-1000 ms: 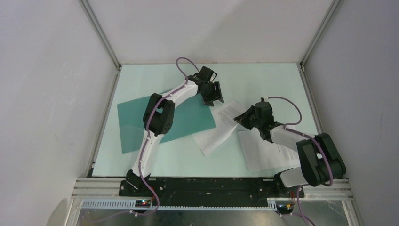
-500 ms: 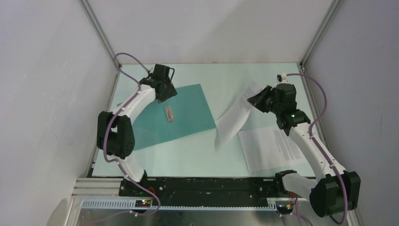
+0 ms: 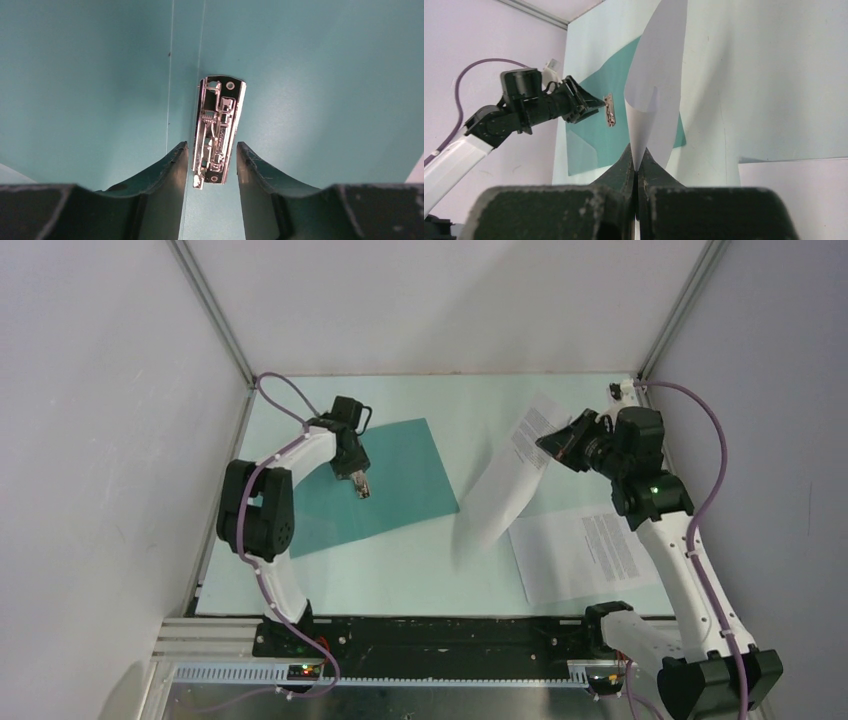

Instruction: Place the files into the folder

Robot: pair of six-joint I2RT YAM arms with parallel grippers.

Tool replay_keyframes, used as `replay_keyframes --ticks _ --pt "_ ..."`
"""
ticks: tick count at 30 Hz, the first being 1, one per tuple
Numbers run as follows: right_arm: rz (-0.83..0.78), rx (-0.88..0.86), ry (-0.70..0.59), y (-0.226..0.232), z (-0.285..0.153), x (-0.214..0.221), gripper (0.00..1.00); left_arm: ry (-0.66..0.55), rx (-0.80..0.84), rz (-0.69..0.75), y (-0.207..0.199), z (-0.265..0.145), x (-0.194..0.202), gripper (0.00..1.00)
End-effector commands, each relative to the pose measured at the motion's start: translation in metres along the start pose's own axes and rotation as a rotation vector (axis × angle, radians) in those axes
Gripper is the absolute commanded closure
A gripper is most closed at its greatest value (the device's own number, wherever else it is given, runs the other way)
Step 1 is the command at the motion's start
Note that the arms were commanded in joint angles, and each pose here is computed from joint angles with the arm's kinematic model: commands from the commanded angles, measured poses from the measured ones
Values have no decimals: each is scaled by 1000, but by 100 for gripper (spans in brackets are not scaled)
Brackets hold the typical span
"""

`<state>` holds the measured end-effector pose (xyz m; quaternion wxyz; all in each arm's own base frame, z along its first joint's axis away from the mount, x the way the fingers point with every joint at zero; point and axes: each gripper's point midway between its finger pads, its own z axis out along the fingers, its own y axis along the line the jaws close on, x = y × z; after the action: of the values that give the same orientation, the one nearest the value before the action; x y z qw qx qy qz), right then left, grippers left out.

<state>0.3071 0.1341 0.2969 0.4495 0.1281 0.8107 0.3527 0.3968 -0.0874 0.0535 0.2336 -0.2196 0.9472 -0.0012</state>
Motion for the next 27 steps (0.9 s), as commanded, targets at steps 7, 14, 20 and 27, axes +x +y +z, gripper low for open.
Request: replay_keyframes --ticks 7,14,20,27 --pt "-38 -86 -43 28 -36 -20 99 56 15 -47 11 24 15 56" --pt "-41 -98 -42 31 -43 -20 99 98 129 -45 -7 31 29 80" --pt "-59 -126 -45 41 -48 -25 98 123 228 4 -38 12 58 99" --pt "-88 -219 5 60 -47 -25 97 146 352 86 -103 -28 104 100"
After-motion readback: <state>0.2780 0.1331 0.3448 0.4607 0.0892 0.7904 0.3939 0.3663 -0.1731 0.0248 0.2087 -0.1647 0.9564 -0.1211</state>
